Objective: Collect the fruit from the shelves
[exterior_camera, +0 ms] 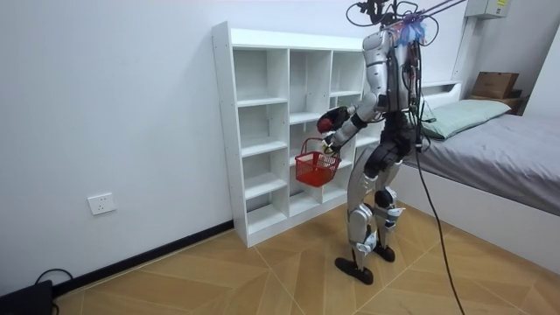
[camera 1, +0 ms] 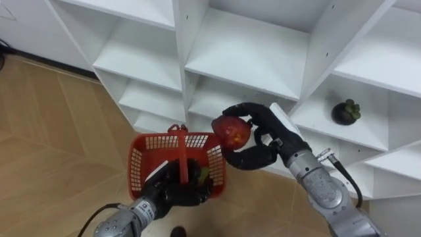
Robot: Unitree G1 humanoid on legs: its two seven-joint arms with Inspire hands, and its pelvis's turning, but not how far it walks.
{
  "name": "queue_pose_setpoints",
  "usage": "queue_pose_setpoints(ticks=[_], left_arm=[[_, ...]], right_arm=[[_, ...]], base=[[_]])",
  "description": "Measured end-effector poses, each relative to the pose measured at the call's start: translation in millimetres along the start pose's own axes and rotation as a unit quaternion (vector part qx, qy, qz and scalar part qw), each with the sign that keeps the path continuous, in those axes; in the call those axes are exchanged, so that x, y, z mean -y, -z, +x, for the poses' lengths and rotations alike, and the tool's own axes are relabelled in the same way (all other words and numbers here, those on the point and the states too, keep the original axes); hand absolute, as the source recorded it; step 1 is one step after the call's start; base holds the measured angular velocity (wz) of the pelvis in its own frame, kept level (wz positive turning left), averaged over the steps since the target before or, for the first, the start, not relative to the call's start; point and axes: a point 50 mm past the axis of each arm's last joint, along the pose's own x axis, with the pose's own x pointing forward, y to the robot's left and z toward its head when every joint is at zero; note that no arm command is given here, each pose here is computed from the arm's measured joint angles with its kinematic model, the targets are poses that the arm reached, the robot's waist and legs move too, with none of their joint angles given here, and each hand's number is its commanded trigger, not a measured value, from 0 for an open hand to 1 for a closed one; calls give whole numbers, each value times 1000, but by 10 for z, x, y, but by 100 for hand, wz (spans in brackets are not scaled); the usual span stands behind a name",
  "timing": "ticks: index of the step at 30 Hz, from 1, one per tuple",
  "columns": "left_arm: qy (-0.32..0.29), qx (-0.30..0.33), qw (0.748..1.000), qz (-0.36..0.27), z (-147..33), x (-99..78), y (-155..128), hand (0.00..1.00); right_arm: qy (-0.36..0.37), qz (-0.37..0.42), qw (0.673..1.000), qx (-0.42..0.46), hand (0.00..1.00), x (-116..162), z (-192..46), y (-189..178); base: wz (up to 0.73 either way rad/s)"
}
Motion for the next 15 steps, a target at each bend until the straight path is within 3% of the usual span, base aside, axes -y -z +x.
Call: queue_pose_setpoints(ticks=[15], left_arm=[[17,32,999,11,28,64,-98,100]], right_arm=[[-30,9,999,-29,100,-94,-83,134]], base=[[0]])
